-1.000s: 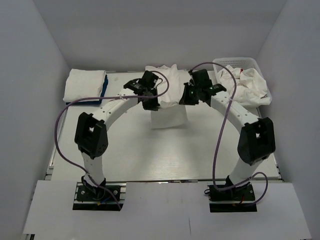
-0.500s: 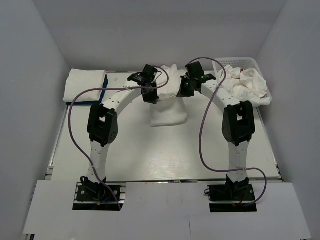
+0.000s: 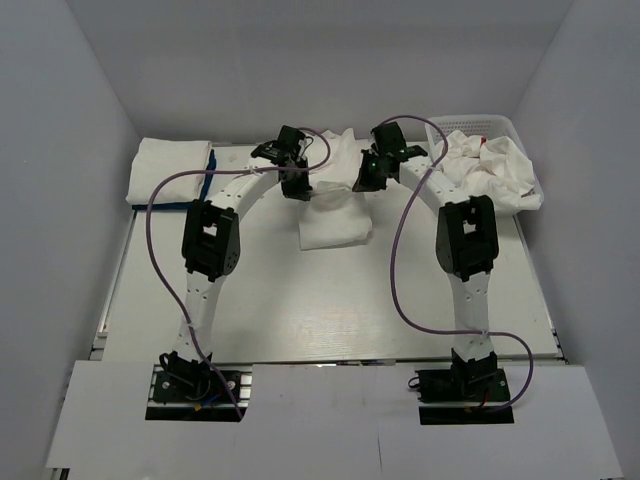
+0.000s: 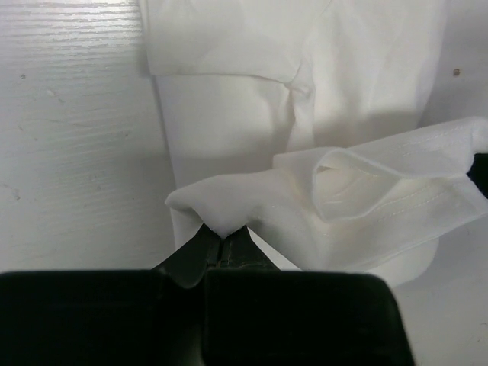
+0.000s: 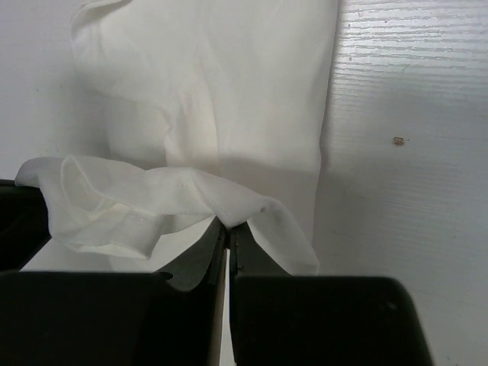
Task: Fold and stack the t-shirts
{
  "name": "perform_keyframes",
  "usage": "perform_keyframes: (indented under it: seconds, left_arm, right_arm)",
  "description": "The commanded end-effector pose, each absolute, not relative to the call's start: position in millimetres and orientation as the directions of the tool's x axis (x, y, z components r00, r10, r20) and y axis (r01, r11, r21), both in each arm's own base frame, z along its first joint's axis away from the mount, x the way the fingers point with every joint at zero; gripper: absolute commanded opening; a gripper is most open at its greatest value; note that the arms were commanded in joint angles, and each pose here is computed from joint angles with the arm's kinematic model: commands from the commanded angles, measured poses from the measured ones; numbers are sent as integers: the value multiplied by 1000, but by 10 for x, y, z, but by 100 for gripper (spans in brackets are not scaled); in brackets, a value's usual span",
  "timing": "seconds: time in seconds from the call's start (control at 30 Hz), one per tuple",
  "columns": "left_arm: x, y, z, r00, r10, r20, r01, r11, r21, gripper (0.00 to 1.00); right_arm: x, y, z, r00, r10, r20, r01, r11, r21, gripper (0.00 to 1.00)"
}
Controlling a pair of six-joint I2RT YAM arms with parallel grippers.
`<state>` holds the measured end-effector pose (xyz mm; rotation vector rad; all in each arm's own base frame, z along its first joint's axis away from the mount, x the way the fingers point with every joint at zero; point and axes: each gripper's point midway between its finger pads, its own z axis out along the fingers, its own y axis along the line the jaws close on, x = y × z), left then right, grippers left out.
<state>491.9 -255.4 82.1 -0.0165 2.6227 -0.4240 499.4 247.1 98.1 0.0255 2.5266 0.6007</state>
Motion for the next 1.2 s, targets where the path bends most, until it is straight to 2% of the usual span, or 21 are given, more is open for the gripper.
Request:
perform_keyframes:
  seconds: [0.0, 0.23, 0.27, 0.3, 0.33, 0.37, 0.4, 0.47, 0.5, 0.67, 0.77, 0.8, 0.83, 0.9, 0.93, 0.97, 1.17]
  left_arm:
    - [5039, -2677, 1124, -849, -68, -524, 143, 926, -351, 0]
    - [5093, -2792, 984, -851, -63, -521, 171, 905, -389, 1]
    - [5141, -2756, 1029, -845, -73, -530, 167, 905, -391, 15]
    - [5179, -2727, 1005, -842, -77, -535, 154, 915, -374, 22]
    - [5204, -2684, 1007, -843, -95, -530, 136, 915, -380, 46]
    - [5232, -2678, 1044, -835, -99, -541, 135, 917, -376, 99]
    - [5266, -2618, 1043, -833, -117, -541, 114, 920, -374, 100]
    - [5336, -2533, 1348, -792, -143, -594, 113, 921, -373, 100]
    - [5295, -2516, 1362, -794, -142, -591, 112, 921, -372, 100]
    - [5153, -2414, 1628, -768, -154, -622, 110, 925, -365, 100]
    - [4846, -2367, 1483, -812, -145, -566, 102, 919, -381, 100]
    - [4786, -2408, 1476, -811, -146, -566, 106, 916, -388, 100]
    - [4696, -2428, 1579, -809, -153, -567, 121, 901, -417, 100]
    - [4498, -2476, 1418, -834, -142, -533, 130, 889, -439, 100]
    - [4412, -2533, 1499, -838, -154, -523, 144, 863, -484, 100]
    - [4307, -2525, 1359, -855, -144, -498, 142, 859, -492, 100]
    - [4226, -2744, 1227, -883, -141, -447, 165, 799, -578, 100]
  right_arm:
    - [5197, 2514, 1163, -819, 180, -545, -116, 878, 465, 0]
    - [5280, 2551, 1063, -817, 204, -539, -107, 865, 489, 0]
    - [5296, 2549, 1057, -813, 202, -545, -113, 865, 489, 13]
    - [5335, 2563, 1096, -802, 206, -560, -123, 861, 493, 29]
    - [5356, 2550, 1097, -797, 200, -569, -133, 862, 489, 38]
    - [5384, 2573, 1154, -789, 200, -581, -142, 861, 489, 47]
    - [5369, 2567, 1167, -793, 189, -579, -150, 861, 486, 59]
    - [5395, 2565, 1326, -777, 179, -604, -181, 855, 486, 68]
    - [5373, 2564, 1414, -770, 171, -615, -201, 849, 488, 90]
    - [5124, 2552, 1557, -766, 138, -628, -251, 835, 489, 90]
    - [4707, 2574, 1578, -791, 124, -600, -290, 787, 544, 90]
    - [4695, 2635, 1726, -762, 134, -634, -336, 755, 563, 90]
    - [4484, 2734, 1717, -796, 113, -595, -365, 694, 620, 90]
    - [4344, 2789, 1619, -818, 124, -561, -360, 650, 669, 90]
    - [4135, 2787, 1422, -860, 104, -500, -334, 625, 706, 90]
    - [4163, 2811, 1450, -843, 113, -525, -362, 604, 710, 90]
    - [4026, 2730, 948, -902, 132, -411, -244, 630, 738, 90]
